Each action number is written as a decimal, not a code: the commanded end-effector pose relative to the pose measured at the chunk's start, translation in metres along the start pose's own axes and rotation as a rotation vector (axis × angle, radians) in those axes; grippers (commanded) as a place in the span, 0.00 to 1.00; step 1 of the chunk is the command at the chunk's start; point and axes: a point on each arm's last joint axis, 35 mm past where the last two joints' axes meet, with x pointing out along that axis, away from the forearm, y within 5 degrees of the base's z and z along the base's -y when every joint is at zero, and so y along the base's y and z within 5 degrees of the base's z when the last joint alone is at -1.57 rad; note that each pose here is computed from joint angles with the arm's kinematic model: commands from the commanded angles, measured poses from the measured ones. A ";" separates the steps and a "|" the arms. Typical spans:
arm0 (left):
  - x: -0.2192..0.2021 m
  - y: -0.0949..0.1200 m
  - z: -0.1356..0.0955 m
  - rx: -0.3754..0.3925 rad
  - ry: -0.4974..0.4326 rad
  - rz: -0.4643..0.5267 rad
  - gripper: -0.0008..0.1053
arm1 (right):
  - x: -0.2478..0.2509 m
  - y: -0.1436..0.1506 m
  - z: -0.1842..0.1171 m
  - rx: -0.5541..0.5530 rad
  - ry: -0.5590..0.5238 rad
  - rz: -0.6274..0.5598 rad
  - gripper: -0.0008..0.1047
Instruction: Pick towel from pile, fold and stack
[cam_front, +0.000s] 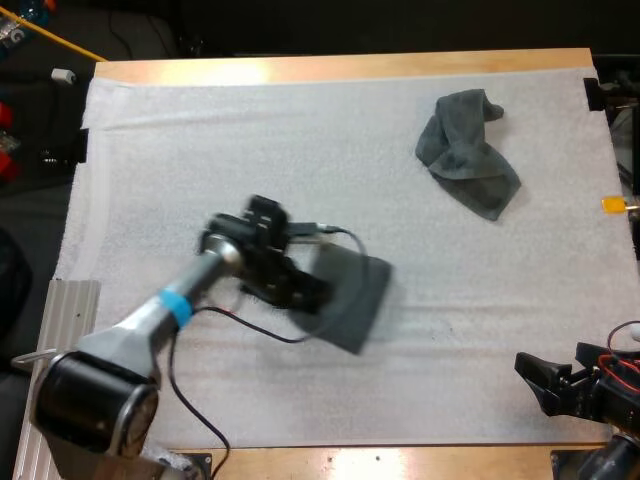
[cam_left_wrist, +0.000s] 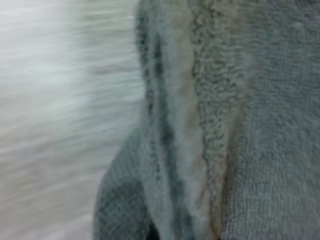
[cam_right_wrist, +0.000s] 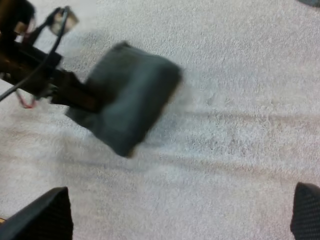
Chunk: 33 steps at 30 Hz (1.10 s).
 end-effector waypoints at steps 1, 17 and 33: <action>-0.009 0.005 -0.002 0.013 -0.005 0.043 0.01 | -0.003 0.000 0.002 0.004 -0.015 0.000 0.81; -0.096 0.149 -0.014 -0.386 -0.197 0.169 0.01 | -0.003 0.007 0.011 0.006 -0.077 0.127 0.81; -0.101 0.162 -0.018 -0.374 -0.184 0.341 0.02 | -0.003 0.008 0.012 0.006 -0.087 0.141 0.81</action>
